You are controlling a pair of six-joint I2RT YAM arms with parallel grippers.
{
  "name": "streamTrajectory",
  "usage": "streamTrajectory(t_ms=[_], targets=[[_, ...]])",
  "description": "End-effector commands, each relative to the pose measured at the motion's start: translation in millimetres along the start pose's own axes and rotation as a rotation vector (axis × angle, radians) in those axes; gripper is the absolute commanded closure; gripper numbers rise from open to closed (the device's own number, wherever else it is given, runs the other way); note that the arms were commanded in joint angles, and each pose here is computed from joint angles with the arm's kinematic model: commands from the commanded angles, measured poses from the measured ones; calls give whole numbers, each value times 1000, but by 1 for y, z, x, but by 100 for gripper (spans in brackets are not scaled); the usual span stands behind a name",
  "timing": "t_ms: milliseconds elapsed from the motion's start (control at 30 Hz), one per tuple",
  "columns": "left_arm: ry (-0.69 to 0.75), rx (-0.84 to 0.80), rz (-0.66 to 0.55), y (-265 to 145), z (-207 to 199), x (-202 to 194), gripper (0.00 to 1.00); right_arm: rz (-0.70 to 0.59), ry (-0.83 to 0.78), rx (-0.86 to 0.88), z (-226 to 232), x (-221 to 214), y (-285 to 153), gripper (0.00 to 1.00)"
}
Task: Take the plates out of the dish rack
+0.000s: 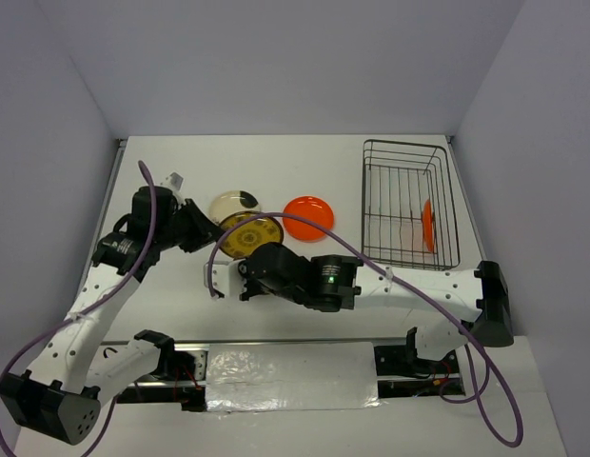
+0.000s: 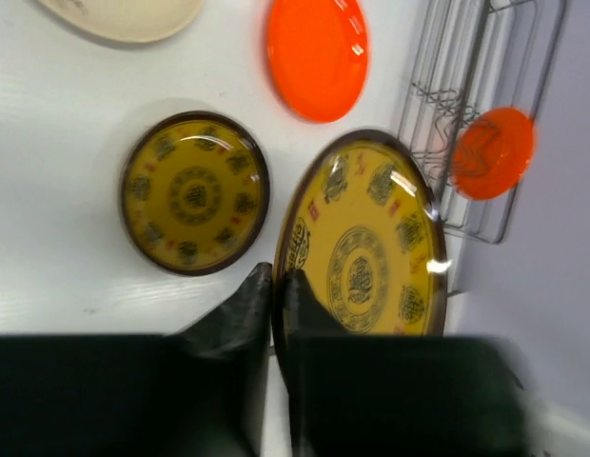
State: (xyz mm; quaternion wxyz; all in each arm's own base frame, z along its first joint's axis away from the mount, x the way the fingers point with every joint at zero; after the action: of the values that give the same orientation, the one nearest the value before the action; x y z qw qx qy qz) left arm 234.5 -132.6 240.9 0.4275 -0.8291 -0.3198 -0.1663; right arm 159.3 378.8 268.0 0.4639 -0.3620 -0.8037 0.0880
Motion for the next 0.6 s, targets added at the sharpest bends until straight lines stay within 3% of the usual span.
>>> streamTrajectory(t_ms=[0,100,167,200,233,300,333,400,433,500,533,567], targets=[[34,-53,-34,3,-7,5,100,-132,55,-49,-15,30,-11,100],[36,-55,-40,10,-4,4,100,-146,85,-31,-3,23,-3,99],[42,-63,-59,18,2,1,100,-195,158,-69,-5,22,-3,69],[39,-61,-67,22,5,-1,100,-159,174,-76,5,0,2,43],[43,-70,-84,29,10,-4,100,-215,255,-114,-2,3,-6,1],[39,-78,-110,36,16,-6,100,-195,336,-160,2,-27,-9,0],[31,-69,-104,44,26,-17,100,-242,485,-215,-9,-27,-25,0],[30,-104,-159,52,25,-12,100,-209,700,-355,-31,-54,-41,0],[27,-98,-150,60,32,-19,100,-252,852,-349,-40,-54,-57,0],[24,-97,-164,71,35,-16,100,-229,979,-410,-57,-83,-71,0],[19,-87,-150,77,41,-22,100,-279,1125,-450,-68,-88,-88,0],[20,-99,-154,81,40,-21,100,-226,1196,-524,-81,-115,-98,0]])
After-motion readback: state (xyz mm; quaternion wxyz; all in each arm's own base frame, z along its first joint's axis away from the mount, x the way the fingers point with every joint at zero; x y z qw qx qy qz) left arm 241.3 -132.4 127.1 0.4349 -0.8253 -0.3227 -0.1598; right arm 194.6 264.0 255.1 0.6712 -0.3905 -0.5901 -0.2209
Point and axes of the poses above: each gripper's point midway between its finger pads, its own y axis out along the fingers, its own z axis along the line the jaws close on, x = y × z, the point moved 2 cm from there along -y, back along the fingers, and after that the axes turned 11 degrees about y, right-handed, at the moved point
